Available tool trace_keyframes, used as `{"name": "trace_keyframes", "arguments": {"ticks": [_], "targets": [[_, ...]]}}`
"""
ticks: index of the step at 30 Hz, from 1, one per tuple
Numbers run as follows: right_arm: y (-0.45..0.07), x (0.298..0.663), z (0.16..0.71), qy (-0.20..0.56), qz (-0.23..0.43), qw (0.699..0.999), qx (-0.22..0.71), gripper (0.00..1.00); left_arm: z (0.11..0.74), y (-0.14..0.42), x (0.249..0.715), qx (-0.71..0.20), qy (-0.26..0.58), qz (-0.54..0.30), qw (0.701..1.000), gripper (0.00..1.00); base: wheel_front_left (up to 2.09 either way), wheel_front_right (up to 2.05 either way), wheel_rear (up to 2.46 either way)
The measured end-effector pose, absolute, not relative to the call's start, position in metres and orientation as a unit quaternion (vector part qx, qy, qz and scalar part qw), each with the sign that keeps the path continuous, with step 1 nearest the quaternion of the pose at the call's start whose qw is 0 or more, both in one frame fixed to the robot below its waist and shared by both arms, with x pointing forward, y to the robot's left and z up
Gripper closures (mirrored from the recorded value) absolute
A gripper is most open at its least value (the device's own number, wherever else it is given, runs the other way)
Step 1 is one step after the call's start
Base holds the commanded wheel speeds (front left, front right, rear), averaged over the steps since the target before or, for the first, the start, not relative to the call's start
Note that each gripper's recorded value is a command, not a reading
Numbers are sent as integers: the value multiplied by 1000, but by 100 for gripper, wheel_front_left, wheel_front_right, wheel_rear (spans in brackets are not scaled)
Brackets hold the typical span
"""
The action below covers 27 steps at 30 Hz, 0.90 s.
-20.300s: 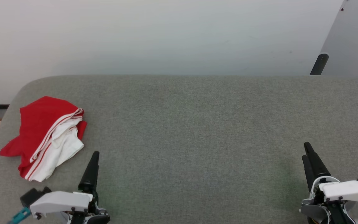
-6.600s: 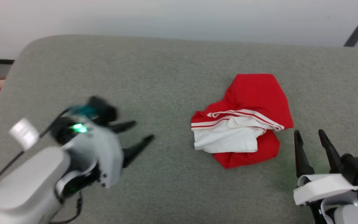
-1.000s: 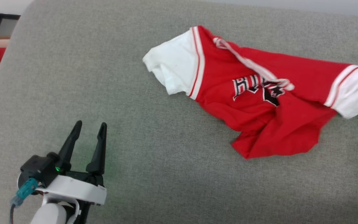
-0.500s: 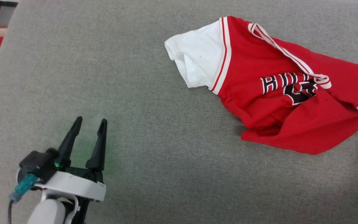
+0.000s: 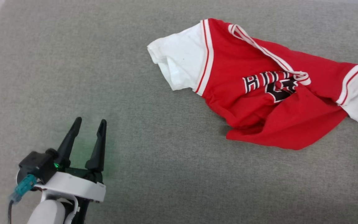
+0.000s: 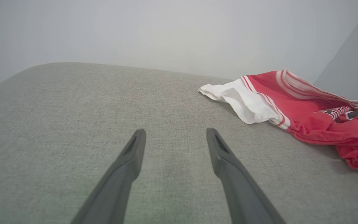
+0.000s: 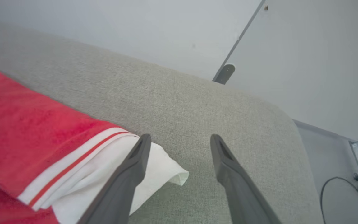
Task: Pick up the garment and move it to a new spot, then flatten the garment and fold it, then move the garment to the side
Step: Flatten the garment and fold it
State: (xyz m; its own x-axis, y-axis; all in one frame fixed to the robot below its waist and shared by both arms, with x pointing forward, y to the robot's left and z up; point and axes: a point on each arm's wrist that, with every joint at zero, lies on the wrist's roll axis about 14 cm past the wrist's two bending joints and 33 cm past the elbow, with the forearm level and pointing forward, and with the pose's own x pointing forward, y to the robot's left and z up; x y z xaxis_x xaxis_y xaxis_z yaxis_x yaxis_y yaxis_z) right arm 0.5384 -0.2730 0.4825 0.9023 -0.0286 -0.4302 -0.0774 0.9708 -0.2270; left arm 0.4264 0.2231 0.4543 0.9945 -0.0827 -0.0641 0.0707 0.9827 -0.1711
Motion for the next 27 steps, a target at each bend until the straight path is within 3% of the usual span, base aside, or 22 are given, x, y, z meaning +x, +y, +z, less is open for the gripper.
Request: {"name": "trace_keyframes", "arguments": {"ticks": [5,13,16,27], "targets": [[-240,514,488,248,106,948,-172,0,454,213,430,-88,34,-53,994,0,0,0,0],[-221,478,464,343,202,880,-260,0,449,210,431,-88,42,-59,993,0,0,0,0],[-219,472,456,364,222,857,-289,0,447,210,430,-88,46,-58,993,0,0,0,0],[-204,487,423,381,253,832,-313,0,434,218,433,-95,61,-44,993,0,0,0,0]]}}
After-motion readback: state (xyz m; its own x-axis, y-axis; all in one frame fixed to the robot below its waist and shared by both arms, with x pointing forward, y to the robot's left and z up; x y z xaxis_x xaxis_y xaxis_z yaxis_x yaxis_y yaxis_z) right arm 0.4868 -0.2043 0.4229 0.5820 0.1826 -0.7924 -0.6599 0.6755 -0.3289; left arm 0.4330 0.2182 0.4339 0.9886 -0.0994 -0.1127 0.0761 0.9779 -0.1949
